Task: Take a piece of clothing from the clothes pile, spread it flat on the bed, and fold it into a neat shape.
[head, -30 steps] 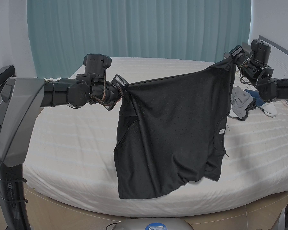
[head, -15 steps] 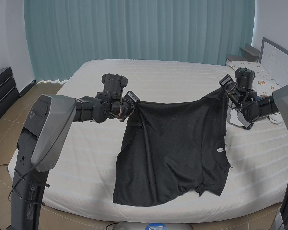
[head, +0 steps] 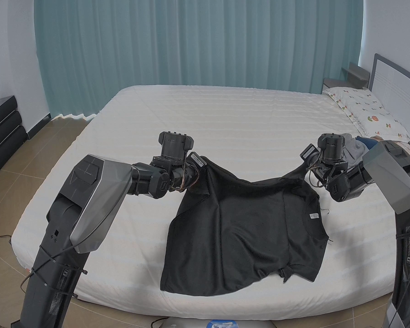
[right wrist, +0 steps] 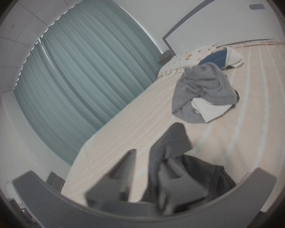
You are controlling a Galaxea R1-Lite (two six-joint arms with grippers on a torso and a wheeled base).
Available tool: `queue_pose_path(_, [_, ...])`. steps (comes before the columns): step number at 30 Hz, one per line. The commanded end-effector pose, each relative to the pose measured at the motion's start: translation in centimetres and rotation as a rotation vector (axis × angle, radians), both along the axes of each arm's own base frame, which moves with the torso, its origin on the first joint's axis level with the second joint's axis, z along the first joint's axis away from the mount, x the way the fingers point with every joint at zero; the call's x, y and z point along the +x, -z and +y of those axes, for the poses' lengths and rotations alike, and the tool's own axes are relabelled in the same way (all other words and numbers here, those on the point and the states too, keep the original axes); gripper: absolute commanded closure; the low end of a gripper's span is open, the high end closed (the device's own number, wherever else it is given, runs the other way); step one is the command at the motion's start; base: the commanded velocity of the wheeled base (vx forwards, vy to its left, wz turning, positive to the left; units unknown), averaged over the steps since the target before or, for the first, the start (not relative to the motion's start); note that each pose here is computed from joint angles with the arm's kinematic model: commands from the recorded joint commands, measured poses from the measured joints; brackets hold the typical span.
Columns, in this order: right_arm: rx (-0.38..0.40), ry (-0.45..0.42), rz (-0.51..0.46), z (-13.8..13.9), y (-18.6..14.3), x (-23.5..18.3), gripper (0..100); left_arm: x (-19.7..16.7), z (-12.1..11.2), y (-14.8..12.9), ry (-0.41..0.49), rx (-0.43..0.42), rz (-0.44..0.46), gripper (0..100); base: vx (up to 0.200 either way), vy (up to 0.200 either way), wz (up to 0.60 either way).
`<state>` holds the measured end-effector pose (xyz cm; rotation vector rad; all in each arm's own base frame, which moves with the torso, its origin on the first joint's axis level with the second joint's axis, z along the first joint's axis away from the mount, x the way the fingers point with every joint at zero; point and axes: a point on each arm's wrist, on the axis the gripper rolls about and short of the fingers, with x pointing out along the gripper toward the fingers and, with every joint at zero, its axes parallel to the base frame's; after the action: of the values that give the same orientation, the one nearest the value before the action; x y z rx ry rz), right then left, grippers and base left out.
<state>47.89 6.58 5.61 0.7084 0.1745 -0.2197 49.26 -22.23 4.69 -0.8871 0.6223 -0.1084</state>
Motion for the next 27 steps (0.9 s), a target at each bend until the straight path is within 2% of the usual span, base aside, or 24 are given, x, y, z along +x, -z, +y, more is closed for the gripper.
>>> queue_pose_path(1, [-0.008,-0.011,0.06,0.2,2.2,-0.2,0,0.2,0.0,2.5,-0.015,0.029,0.035,0,0.0,0.0,0.0])
queue_pose_path(6, [-0.022,-0.034,0.144,-0.3,3.2,-1.1,0,0.7,1.0,4.2,-0.075,0.112,0.039,0,0.0,0.0,0.0])
queue_pose_path(9, [-0.041,-0.027,0.215,-1.2,3.4,-1.3,0,1.3,2.8,5.1,-0.13,0.169,0.044,0,0.0,0.0,0.0])
queue_pose_path(11, [-0.036,-0.012,0.2,-1.9,3.1,-1.1,0,1.6,3.7,5.5,-0.147,0.208,0.041,0,0.0,0.0,0.0])
queue_pose_path(12, [-0.016,0.006,0.149,-2.5,2.1,-0.7,0,2.0,4.6,5.8,-0.164,0.254,0.029,0,0.0,0.0,0.0])
queue_pose_path(14, [0.039,0.04,0.023,-3.7,0.0,-0.1,0,2.4,5.8,5.9,-0.192,0.288,0.021,0,0.0,0.0,0.0])
queue_pose_path(15, [0.083,0.057,-0.059,-4.2,-1.0,0.2,0,2.6,6.4,5.7,-0.208,0.287,0.017,0,0.0,0.0,0.0])
queue_pose_path(18, [0.127,0.067,-0.163,-5.2,-2.1,0.5,0,3.0,7.5,5.6,-0.23,0.284,0.01,0,0.0,0.0,0.0])
queue_pose_path(23, [0.136,0.041,-0.157,-5.3,-0.2,1.3,0,3.2,8.5,6.4,-0.238,0.298,0.029,0,0.0,0.0,0.0])
queue_pose_path(27, [0.125,0.026,-0.055,-4.9,2.5,1.1,0,3.1,8.9,7.1,-0.23,0.316,0.077,0,0.0,0.0,0.0])
